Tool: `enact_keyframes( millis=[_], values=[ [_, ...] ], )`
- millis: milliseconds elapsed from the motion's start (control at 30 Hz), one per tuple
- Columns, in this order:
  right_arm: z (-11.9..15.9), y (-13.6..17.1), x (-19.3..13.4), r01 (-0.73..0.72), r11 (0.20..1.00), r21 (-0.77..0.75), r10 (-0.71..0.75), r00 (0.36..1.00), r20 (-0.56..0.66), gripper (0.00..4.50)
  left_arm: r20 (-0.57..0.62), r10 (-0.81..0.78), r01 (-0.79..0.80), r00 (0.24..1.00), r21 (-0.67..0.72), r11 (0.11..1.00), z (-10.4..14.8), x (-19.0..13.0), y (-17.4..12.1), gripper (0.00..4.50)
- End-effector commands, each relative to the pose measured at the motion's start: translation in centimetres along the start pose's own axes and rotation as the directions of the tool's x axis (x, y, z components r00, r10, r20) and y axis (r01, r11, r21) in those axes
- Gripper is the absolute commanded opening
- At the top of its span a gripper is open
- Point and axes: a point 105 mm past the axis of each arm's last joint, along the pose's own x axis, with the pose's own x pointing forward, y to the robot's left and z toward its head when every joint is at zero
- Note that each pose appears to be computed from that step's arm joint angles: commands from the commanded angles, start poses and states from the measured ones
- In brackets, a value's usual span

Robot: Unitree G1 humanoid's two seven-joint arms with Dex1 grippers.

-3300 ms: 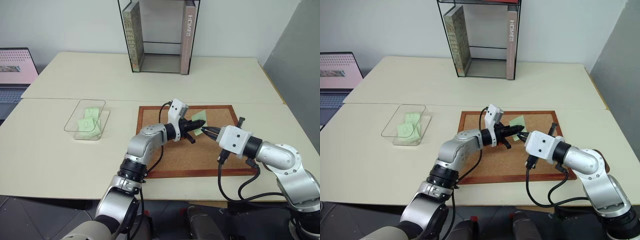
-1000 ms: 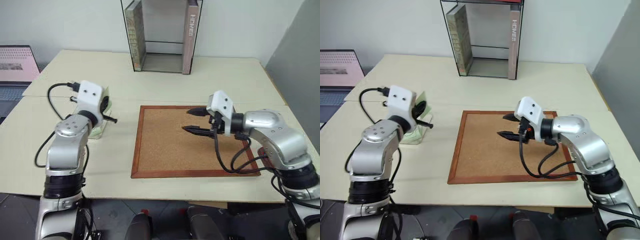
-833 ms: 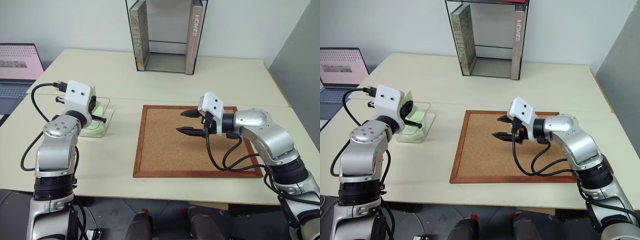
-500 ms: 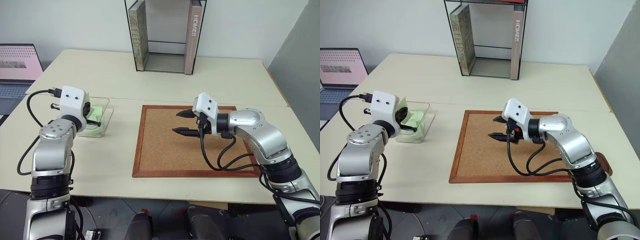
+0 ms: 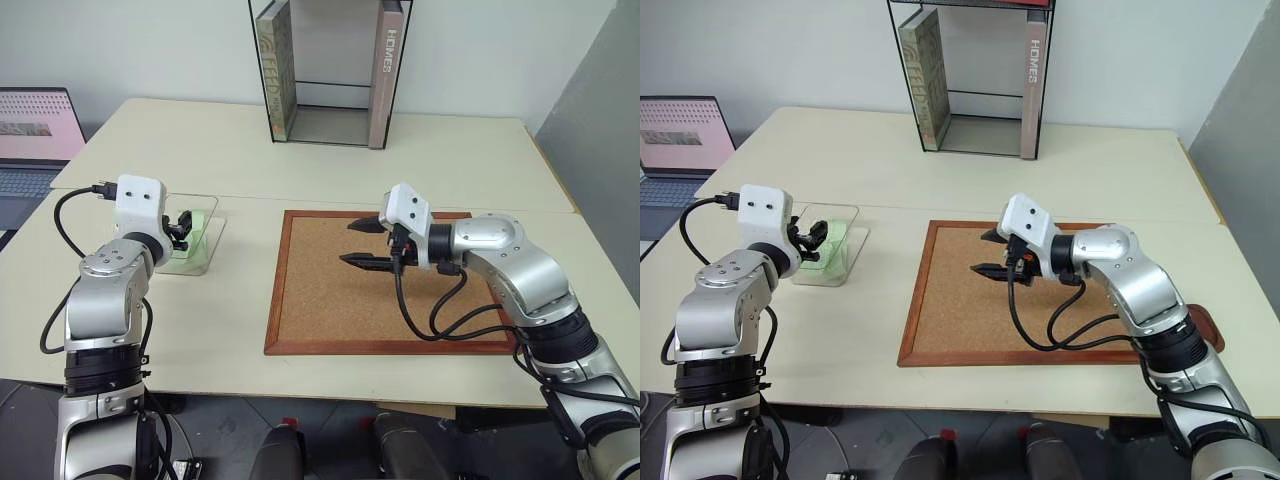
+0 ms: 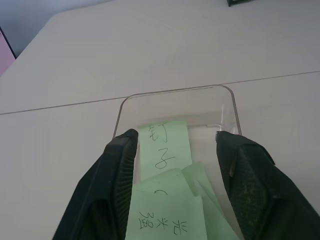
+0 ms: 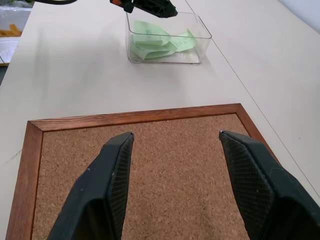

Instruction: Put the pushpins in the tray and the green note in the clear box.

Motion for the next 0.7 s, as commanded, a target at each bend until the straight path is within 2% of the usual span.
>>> enact_keyframes(
  millis=[33, 167, 500, 700],
  values=[
    [1.4, -0.4, -0.2, 0.007, 0.999, -0.053, -0.005, 0.999, 0.036, 2.9, 0.068, 0.036, -0.037, 0.997, 0.014, 0.999, 2.1, -0.7, 0.9, 3.46],
    [1.6, -0.6, 0.0, 0.007, 0.999, -0.054, -0.005, 0.999, 0.049, 2.9, 0.07, 0.021, -0.023, 0.997, 0.026, 0.999, 2.1, -1.0, 0.7, 4.28],
    [2.3, -0.9, -1.3, 0.034, 0.998, -0.061, -0.028, 0.995, 0.097, 2.9, 0.124, 0.004, -0.012, 0.992, 0.061, 0.998, 3.4, -2.1, -0.2, 4.28],
    [3.0, -0.8, -3.9, 0.091, 0.996, -0.018, -0.088, 0.987, 0.138, 2.9, 0.236, -0.144, 0.149, 0.961, -0.003, 0.989, 5.8, -2.1, -3.4, 4.28]
  ],
)
